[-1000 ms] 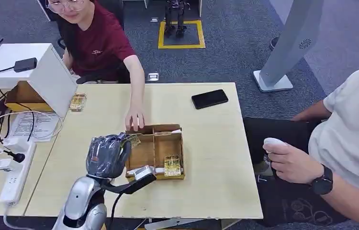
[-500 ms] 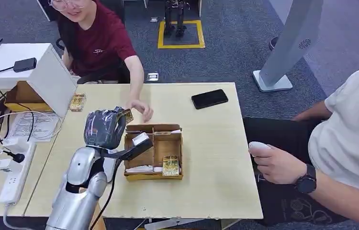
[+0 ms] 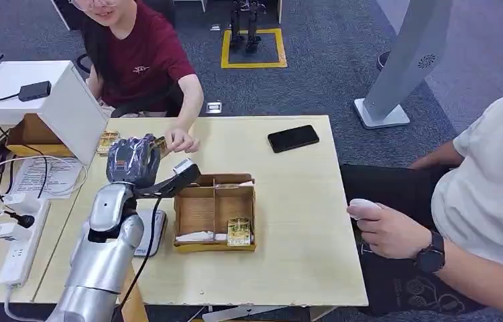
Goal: Pass the card to the sensor for recognition and then transmit it.
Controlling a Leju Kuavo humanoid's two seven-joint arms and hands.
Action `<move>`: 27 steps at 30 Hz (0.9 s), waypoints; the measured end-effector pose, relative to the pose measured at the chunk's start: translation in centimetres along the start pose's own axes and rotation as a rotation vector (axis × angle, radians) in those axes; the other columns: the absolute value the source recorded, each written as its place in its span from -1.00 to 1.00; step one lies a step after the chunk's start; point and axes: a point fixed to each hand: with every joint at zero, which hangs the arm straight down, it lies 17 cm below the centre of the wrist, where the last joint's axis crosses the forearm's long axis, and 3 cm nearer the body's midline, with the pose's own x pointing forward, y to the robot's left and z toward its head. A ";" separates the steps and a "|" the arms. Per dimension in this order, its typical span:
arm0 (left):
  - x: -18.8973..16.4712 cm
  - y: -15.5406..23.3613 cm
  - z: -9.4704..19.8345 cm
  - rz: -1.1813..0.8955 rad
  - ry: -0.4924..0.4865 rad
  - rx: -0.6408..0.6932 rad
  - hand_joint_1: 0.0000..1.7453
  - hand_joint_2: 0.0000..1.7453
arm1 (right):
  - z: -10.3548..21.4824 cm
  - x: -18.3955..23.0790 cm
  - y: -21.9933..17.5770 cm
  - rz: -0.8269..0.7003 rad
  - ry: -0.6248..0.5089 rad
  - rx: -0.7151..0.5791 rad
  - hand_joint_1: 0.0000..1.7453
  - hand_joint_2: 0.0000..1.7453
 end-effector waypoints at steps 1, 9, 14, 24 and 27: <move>-0.2 -0.1 0.0 -0.001 0.003 -0.002 1.00 1.00 | 0.0 0.0 0.0 0.000 0.000 0.000 -1.00 -1.00; -1.5 -0.8 -0.3 -0.015 0.033 -0.023 1.00 1.00 | 0.0 0.1 0.1 0.001 0.013 0.013 -1.00 -1.00; -1.9 -1.5 -0.2 -0.019 0.040 -0.037 -1.00 1.00 | 0.0 0.4 0.2 0.001 0.007 0.014 -1.00 -1.00; -5.5 0.3 0.3 -0.057 0.122 0.039 -1.00 1.00 | 0.0 0.2 0.2 -0.002 0.012 0.009 -1.00 -1.00; -10.6 2.2 1.2 -0.106 0.211 0.096 -1.00 1.00 | 0.0 0.1 0.2 -0.007 0.014 0.002 -1.00 -1.00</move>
